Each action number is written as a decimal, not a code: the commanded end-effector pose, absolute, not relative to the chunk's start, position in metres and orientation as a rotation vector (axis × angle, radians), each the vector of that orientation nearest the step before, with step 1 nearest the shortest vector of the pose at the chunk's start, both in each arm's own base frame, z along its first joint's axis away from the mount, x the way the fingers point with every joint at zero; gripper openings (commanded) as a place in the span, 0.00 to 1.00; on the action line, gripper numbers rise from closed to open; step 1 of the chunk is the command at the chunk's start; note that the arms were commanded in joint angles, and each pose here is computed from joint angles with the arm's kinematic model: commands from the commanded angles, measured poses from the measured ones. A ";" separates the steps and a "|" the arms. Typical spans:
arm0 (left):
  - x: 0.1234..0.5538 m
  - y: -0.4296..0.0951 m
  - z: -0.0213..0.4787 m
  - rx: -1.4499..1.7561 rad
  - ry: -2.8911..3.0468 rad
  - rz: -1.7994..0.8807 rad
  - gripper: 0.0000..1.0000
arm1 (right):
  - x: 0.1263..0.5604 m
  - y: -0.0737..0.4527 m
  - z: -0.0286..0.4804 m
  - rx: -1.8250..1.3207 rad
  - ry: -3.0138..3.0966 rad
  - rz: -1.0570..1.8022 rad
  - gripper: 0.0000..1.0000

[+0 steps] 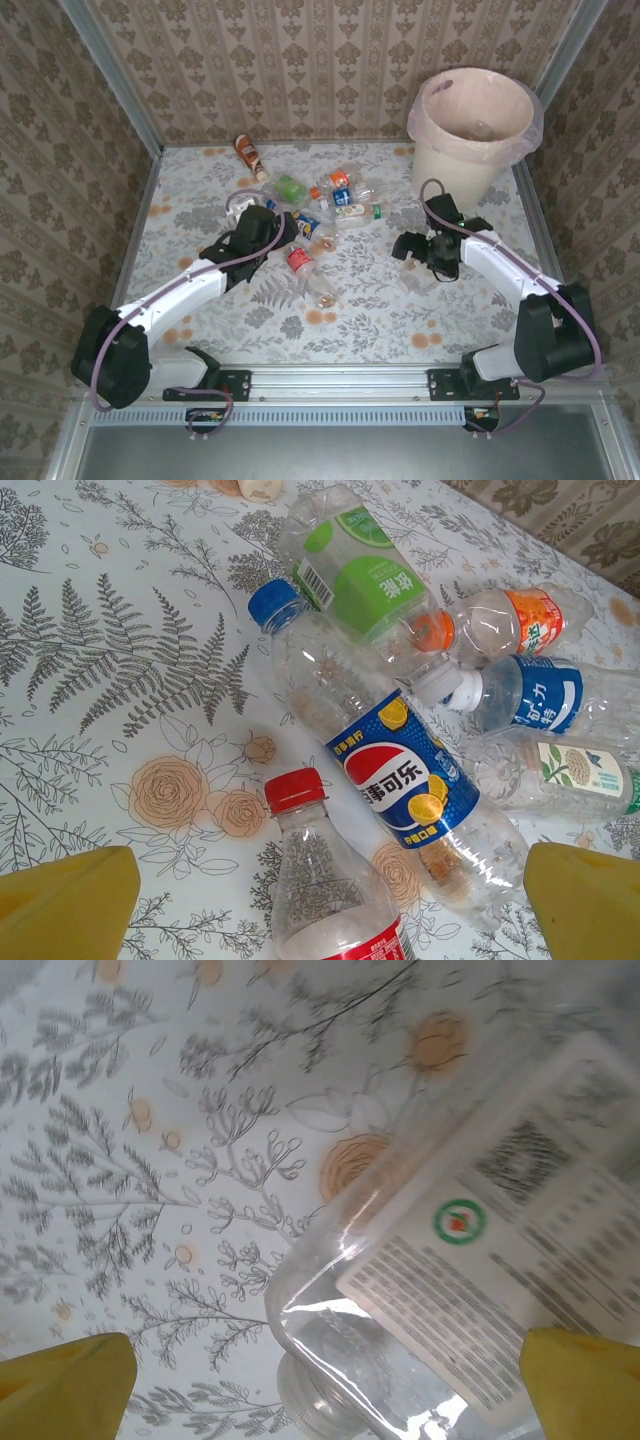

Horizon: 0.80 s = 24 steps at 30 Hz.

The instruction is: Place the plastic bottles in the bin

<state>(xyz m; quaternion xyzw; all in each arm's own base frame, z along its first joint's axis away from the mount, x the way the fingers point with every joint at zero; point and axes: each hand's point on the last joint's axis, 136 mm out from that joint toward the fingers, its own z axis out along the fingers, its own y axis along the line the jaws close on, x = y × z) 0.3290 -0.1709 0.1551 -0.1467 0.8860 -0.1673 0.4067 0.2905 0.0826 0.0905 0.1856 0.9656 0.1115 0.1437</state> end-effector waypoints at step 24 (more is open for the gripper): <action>0.333 -0.157 0.146 -0.431 2.252 -0.356 1.00 | 0.298 0.042 0.076 1.502 2.578 0.090 1.00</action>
